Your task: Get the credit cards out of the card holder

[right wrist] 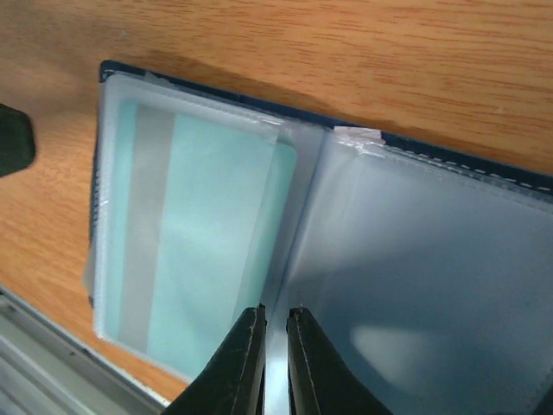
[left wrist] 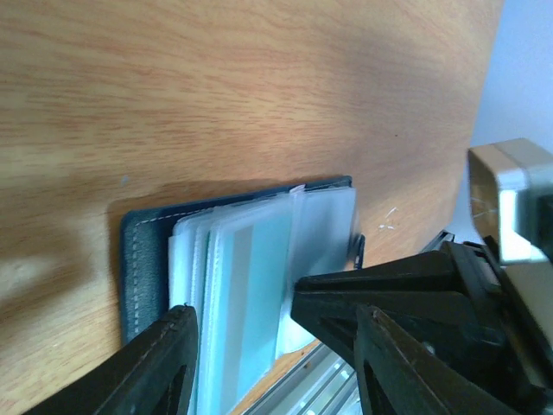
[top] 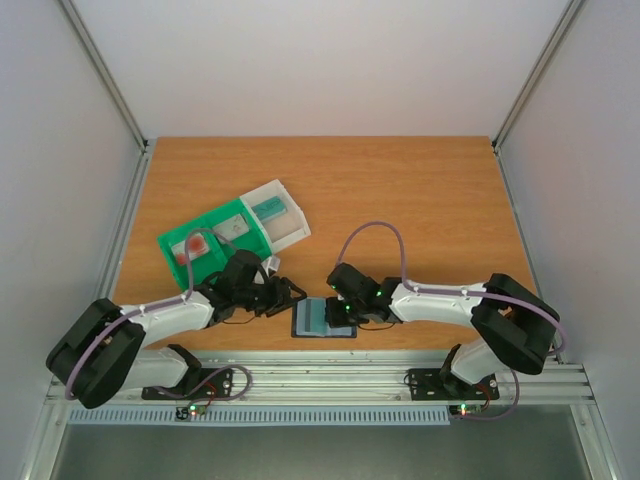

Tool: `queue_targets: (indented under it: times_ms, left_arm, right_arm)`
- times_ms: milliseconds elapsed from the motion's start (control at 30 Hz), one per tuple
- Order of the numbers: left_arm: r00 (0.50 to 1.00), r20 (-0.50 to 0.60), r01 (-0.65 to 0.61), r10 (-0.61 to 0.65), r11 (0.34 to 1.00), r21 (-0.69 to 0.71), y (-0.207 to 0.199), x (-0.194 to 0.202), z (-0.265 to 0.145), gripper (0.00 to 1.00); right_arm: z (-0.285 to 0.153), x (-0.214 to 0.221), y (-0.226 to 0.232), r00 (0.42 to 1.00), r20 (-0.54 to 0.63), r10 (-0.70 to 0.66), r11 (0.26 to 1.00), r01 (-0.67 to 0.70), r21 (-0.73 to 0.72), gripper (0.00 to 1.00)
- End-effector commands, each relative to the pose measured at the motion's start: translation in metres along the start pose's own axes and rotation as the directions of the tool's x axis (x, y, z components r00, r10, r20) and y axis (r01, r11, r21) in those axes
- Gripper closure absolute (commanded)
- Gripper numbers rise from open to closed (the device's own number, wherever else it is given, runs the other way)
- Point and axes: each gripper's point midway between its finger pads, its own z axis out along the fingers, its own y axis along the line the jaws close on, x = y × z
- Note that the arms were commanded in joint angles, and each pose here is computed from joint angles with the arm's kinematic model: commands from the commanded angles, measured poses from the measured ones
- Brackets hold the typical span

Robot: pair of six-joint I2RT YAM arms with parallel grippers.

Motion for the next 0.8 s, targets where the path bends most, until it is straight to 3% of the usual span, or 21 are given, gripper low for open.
queue_targets:
  times_ms: [0,367,767]
  left_arm:
    - [1.0,0.012,-0.012,0.012,1.0,0.009,0.004,0.001,0.002,0.49]
    - [1.0,0.013,0.0,-0.001,1.0,0.024,0.005,0.006,-0.003,0.49]
    - [1.0,0.02,-0.011,0.009,0.993,0.12,-0.017,0.004,-0.007,0.5]
  right_arm:
    - [-0.014,-0.007,0.017,1.0,0.004,0.012,0.999,-0.011,-0.049,0.91]
    - [0.007,-0.005,0.008,0.999,-0.022,0.039,0.999,-0.039,-0.008,0.88]
    - [0.016,0.008,-0.016,0.995,-0.045,0.094,0.995,-0.093,0.026,0.96]
